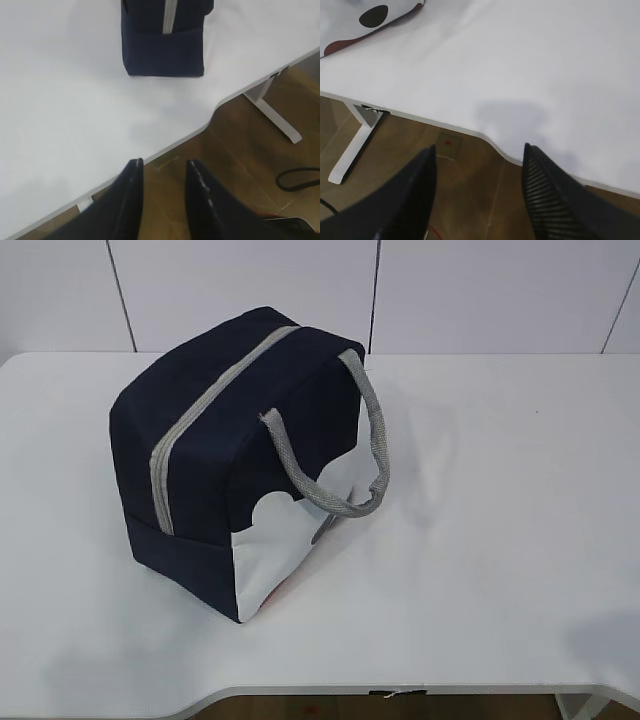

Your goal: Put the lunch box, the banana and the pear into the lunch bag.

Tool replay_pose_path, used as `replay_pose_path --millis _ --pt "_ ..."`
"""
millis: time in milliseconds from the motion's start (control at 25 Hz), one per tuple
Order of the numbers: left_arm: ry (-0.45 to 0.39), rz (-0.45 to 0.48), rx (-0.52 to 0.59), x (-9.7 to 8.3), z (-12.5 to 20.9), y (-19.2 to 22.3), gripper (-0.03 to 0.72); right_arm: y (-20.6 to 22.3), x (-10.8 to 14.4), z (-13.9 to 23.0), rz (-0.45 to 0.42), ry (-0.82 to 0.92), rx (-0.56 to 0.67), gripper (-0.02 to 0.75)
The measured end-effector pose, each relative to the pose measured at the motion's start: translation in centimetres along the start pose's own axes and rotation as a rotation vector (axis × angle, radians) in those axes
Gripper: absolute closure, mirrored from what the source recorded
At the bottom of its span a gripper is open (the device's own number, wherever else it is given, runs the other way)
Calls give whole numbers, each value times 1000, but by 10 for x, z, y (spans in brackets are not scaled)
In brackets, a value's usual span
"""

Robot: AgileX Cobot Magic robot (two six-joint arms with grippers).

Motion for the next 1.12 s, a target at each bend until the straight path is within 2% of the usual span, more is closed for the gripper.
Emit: replay_pose_path --millis 440,720,920,1120 --pt "13 -33 -22 6 -2 0 469 3 0 -1 0 0 -10 297" --pt "46 -112 -31 18 -2 -3 469 3 0 -1 0 0 -12 297" --pt "14 -156 -28 21 -1 -4 469 3 0 -1 0 0 -12 297" --pt "-53 -223 -27 23 -1 -4 469 3 0 -1 0 0 -12 297"
Point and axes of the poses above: a point on each arm's last joint axis where the gripper is mounted, y pointing out along that axis toward the gripper, x along the wrist's bending axis when the last joint is at zero, z = x × y, the point moved 8 cm from there along y, pointing out along that axis toward the gripper, and after that the axes turned 2 degrees about y, right-handed, at the moved point
